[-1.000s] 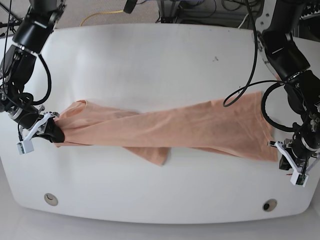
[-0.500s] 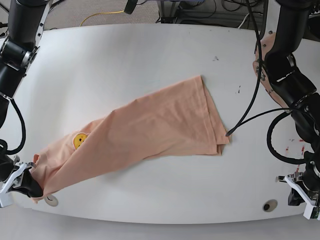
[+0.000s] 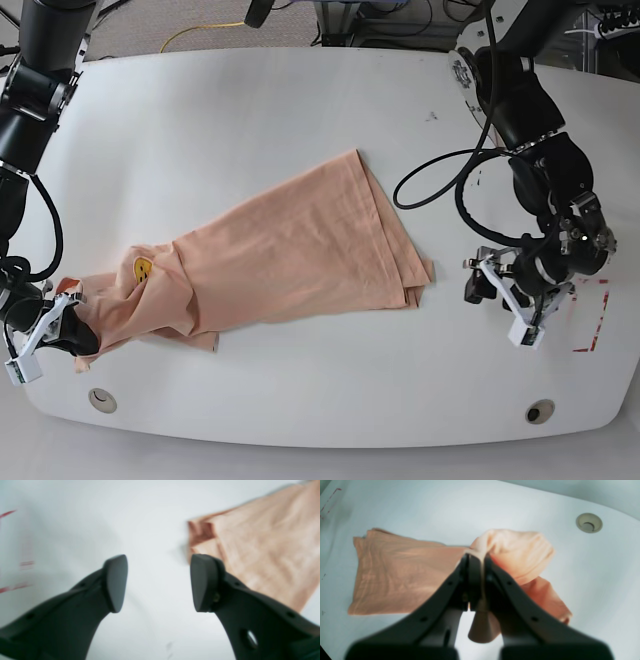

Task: Fold the T-shirt properly
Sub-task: 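Release the left gripper and move it to the folded shirt edge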

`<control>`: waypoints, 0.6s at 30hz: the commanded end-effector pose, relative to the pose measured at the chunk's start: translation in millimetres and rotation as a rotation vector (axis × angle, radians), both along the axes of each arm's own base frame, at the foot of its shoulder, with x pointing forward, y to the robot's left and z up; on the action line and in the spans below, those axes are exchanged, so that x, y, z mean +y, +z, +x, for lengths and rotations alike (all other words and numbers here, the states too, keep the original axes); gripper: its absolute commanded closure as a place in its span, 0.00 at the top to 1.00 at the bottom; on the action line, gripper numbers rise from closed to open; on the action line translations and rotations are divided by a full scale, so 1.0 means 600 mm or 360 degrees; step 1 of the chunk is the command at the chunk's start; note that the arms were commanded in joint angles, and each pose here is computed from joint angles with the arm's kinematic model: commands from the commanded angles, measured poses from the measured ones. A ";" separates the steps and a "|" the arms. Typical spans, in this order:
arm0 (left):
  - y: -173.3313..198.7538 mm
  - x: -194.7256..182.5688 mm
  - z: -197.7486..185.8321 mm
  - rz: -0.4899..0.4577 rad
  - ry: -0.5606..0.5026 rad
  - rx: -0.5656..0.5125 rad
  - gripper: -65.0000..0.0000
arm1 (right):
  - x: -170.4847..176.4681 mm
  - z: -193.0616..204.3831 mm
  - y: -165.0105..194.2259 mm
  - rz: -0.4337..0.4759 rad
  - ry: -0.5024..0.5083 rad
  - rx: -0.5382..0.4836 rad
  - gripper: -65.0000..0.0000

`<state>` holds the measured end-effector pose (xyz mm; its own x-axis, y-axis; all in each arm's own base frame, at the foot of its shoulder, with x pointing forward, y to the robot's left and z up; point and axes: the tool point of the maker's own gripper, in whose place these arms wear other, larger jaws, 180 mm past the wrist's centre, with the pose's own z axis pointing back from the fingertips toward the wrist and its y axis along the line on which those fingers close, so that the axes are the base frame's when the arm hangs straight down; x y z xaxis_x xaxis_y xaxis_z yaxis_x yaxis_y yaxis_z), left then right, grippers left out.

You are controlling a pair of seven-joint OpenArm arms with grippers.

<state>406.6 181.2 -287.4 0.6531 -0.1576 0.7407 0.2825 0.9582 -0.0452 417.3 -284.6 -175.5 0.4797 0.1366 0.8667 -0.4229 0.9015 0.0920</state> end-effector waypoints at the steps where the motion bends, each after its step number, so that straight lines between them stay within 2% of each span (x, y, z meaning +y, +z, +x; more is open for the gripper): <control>1: -0.003 -0.023 0.014 -0.0089 -0.0030 -0.0042 0.58 | -0.007 0.006 0.040 0.0011 -0.0005 -0.0125 0.00; 7: -0.099 -0.056 -0.001 -0.0327 0.0059 0.0144 0.58 | -0.005 -0.008 0.002 0.0029 -0.0008 -0.0054 0.00; 14: -0.164 -0.075 -0.023 -0.0422 0.0063 0.0317 0.58 | -0.003 -0.019 -0.021 0.0040 -0.0004 -0.0004 0.00; 18: -0.181 -0.110 -0.031 -0.0514 0.0020 0.0368 0.58 | -0.003 -0.026 -0.035 0.0039 -0.0004 0.0030 0.00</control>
<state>381.6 127.1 -402.5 0.8196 0.0670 0.5690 0.1919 0.9036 -0.3829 397.2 -281.2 -218.5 0.5499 0.1131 0.8276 -0.4119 0.8987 0.1508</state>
